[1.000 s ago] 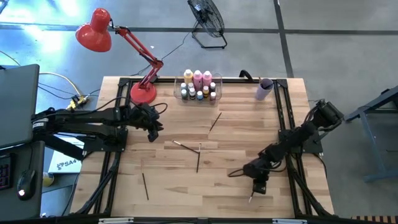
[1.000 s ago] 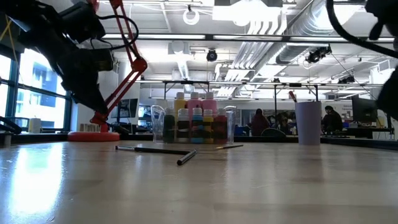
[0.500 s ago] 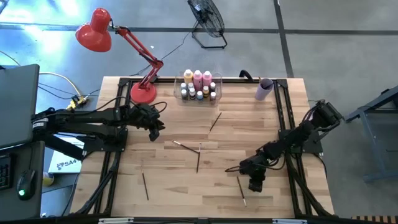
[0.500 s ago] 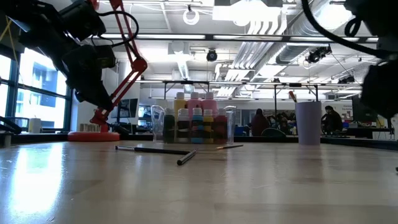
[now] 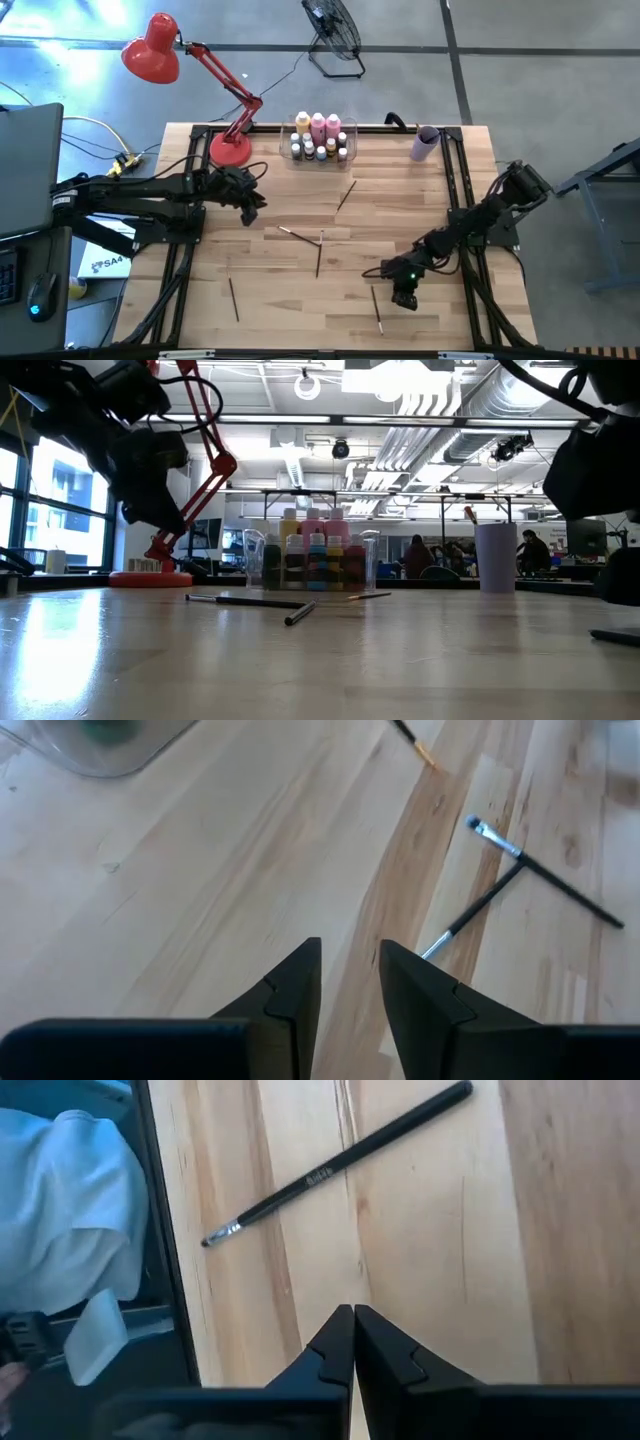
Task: Pick & Place Paint Supplies
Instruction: Put the black paint brush into the violet cup
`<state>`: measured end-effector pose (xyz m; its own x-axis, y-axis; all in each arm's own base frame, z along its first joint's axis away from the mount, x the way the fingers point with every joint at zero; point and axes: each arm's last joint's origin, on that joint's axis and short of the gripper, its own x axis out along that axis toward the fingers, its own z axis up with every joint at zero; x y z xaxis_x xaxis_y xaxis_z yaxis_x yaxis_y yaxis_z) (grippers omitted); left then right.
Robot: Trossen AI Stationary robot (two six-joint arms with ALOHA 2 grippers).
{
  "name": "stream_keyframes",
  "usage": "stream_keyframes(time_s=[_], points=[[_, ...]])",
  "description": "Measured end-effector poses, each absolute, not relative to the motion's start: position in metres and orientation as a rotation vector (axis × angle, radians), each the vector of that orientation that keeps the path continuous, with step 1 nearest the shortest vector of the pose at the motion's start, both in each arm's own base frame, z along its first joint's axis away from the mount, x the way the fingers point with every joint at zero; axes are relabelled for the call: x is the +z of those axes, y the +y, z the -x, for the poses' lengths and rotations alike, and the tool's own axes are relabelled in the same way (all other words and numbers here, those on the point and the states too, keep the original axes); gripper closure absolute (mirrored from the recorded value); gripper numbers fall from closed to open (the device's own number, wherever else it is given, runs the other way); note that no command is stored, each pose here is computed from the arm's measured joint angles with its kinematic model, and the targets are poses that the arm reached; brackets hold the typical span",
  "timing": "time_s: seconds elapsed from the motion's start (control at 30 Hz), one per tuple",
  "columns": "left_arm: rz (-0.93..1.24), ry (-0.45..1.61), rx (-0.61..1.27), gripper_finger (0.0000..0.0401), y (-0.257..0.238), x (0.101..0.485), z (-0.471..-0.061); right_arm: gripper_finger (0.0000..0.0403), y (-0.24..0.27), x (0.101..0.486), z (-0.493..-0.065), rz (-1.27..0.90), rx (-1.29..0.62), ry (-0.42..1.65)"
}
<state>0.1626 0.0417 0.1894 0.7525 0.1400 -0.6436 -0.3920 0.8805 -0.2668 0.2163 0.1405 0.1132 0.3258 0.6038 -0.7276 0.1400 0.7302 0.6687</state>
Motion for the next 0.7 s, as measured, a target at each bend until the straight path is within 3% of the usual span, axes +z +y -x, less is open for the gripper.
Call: stream_keyframes(time_s=[0.27, 0.7], points=[[0.461, 0.570, 0.292, 0.0299, 0.043, 0.196, -0.168, 0.0400, 0.136, 0.112, -0.221, -0.595, 0.183, 1.075], [0.438, 0.460, 0.097, 0.0299, 0.024, 0.208, -0.178, 0.0400, 0.135, 0.114, -0.224, -0.361, 0.070, 0.895]])
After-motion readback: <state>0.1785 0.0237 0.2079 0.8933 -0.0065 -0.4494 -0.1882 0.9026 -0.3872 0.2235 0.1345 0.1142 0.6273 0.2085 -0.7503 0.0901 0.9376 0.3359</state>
